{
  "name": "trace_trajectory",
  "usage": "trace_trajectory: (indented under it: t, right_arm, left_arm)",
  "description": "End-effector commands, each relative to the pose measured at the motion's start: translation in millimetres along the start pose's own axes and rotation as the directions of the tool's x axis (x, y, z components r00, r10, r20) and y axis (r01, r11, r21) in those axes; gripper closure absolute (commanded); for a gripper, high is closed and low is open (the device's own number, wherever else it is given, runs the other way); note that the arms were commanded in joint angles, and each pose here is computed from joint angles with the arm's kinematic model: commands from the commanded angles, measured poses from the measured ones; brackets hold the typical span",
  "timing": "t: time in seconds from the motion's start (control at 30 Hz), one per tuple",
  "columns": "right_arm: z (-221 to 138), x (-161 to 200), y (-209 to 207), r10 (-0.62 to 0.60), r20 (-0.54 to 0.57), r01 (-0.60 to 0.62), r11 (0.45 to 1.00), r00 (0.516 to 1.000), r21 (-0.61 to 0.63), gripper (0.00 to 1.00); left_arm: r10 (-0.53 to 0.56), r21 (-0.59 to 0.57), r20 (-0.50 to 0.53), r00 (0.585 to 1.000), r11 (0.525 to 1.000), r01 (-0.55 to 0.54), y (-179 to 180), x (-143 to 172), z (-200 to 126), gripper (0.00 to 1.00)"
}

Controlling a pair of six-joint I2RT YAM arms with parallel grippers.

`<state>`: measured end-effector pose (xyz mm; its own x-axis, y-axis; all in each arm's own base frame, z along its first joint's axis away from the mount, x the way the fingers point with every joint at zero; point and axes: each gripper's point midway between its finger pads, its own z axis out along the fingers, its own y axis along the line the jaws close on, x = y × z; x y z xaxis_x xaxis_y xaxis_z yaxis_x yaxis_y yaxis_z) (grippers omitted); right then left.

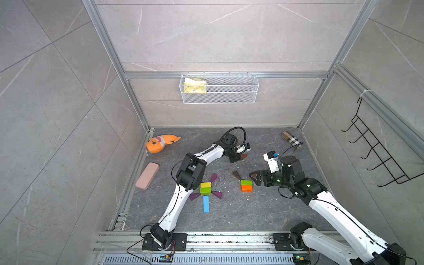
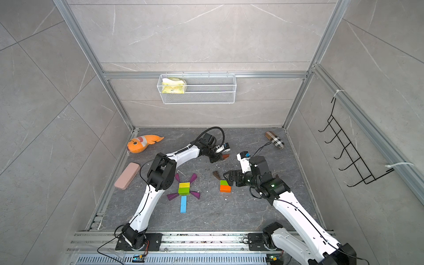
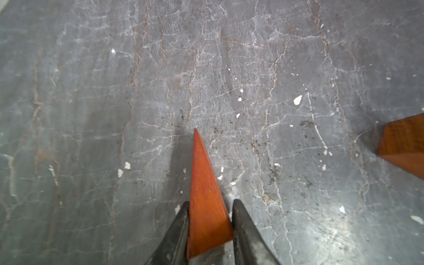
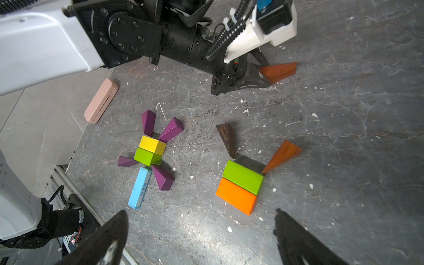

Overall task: Assemble a small pinwheel with building blocks
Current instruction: Pick up the building block from the center of the board.

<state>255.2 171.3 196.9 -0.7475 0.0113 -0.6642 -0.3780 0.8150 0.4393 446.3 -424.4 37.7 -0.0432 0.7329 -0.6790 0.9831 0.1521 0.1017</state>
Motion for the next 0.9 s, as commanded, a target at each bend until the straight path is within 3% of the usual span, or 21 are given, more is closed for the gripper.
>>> trace_trajectory:
  t: [0.0,0.27,0.47,0.67,0.87]
  right_arm:
    - [2.9,2.5,-1.1,0.002,-0.004,-0.002,1.0,1.0,-0.009,0.0]
    - [1.3,4.2,-12.6,0.04,0.029,-0.04,0.999,0.999,0.015,0.0]
    - [3.3,-1.2,-23.6,0.065,0.016,-0.066,0.997,0.998,0.032,0.0]
    - [3.9,12.9,-40.5,0.087,-0.012,-0.085,0.99,0.996,0.108,0.0]
    - [4.4,25.1,-36.8,0.068,-0.024,-0.066,0.995,0.997,0.07,0.0]
  left_arm:
    - [0.008,0.036,0.047,0.999,0.999,-0.009,-6.8,-15.6,-9.2,0.74]
    - [-0.008,-0.055,0.152,0.988,0.998,0.017,-1.2,-56.1,-62.2,0.85]
    - [-0.055,-0.125,0.177,0.983,0.989,0.078,-4.0,-58.1,-99.4,0.88]
    - [-0.139,-0.146,0.195,0.971,0.975,0.169,-38.9,-44.2,-141.8,0.89]
    - [-0.157,-0.101,0.119,0.98,0.98,0.169,-104.3,-16.3,-166.3,0.89]
